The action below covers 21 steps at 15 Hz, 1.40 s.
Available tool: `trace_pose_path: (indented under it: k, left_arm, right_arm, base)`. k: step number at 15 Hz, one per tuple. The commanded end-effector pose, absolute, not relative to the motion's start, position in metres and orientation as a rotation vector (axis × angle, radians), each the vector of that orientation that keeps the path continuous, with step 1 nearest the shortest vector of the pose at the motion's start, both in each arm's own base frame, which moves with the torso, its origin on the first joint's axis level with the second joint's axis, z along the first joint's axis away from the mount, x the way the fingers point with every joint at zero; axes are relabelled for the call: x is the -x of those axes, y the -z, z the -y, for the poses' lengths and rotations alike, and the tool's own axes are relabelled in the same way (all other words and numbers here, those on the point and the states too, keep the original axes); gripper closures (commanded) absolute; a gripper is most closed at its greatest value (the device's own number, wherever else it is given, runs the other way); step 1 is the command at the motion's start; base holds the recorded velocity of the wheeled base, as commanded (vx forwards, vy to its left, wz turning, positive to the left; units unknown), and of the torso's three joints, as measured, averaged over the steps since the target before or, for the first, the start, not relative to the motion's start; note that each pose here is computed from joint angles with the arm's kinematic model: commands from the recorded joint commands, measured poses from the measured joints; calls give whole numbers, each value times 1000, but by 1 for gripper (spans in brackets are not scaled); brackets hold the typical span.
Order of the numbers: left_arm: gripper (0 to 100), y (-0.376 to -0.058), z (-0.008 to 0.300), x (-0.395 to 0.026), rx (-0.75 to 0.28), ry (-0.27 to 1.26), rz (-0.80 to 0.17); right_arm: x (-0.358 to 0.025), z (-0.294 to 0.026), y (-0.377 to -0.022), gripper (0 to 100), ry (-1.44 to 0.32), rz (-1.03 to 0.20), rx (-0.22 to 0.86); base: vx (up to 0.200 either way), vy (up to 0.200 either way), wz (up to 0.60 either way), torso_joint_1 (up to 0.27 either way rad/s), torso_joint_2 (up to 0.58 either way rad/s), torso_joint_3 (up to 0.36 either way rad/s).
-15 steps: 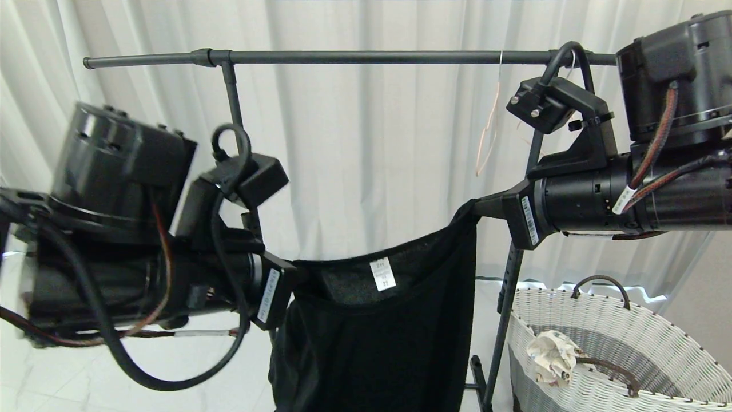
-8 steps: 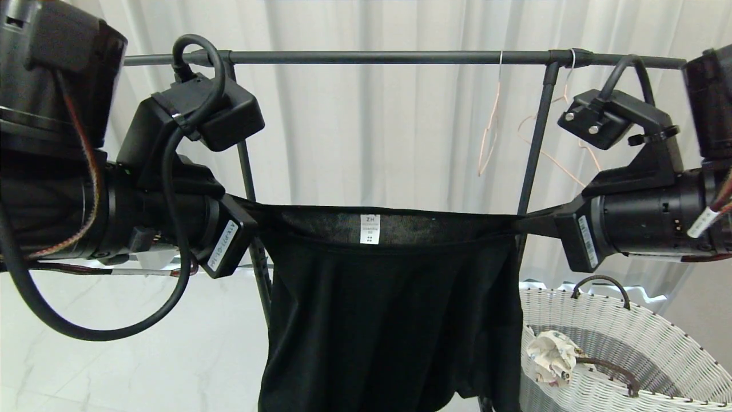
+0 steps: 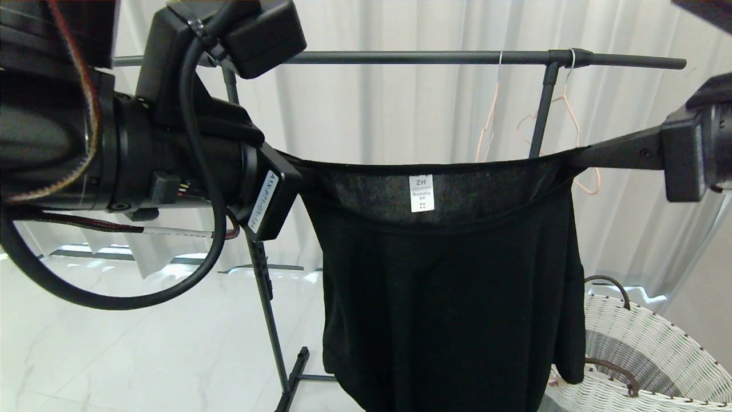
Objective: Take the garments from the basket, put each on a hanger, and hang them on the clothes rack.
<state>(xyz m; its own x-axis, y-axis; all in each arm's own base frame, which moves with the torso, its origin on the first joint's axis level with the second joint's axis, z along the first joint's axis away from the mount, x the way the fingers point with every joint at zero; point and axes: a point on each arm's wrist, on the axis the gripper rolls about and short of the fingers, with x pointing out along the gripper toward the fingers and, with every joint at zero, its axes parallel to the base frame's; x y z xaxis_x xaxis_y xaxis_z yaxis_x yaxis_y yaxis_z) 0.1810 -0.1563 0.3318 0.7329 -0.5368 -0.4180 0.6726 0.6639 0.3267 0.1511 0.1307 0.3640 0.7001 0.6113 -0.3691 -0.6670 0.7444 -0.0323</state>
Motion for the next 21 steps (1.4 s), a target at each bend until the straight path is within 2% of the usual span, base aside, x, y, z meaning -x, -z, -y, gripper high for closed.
trace_pose_path:
  k: [1, 5, 8, 12, 14, 19, 20, 21]
  left_arm:
    - [100, -338, 158, -181, -484, 701, -292]
    - [100, -351, 160, -174, -476, 721, -256]
    - [100, -360, 169, -180, -467, 731, -215]
    - [100, -376, 193, -201, -410, 802, -94]
    - [100, -378, 198, -205, -438, 808, -61]
    - [100, -380, 192, -199, -458, 819, -54]
    - [100, -382, 187, -194, -461, 821, -70]
    - [100, -383, 175, -180, -474, 839, -125]
  right_arm:
    - [-152, -130, -383, 100, -729, -310, 187]
    - [-148, -127, -384, 100, -733, -320, 208]
    - [-126, -110, -386, 100, -759, -357, 219]
    - [-71, -85, -386, 100, -1008, -414, 240]
    - [-60, -88, -382, 100, -1100, -435, 274]
    - [-65, -98, -380, 100, -1105, -443, 281]
    - [-71, -100, -382, 100, -1083, -432, 270]
    - [-86, -108, -386, 100, -1031, -390, 241]
  base:
    - [0, 0, 0, 0, 0, 0]
    - [0, 0, 0, 0, 0, 0]
    - [0, 0, 0, 0, 0, 0]
    - [0, 0, 0, 0, 0, 0]
    - [0, 0, 0, 0, 0, 0]
    - [0, 0, 0, 0, 0, 0]
    - [0, 0, 0, 0, 0, 0]
    - [0, 0, 0, 0, 0, 0]
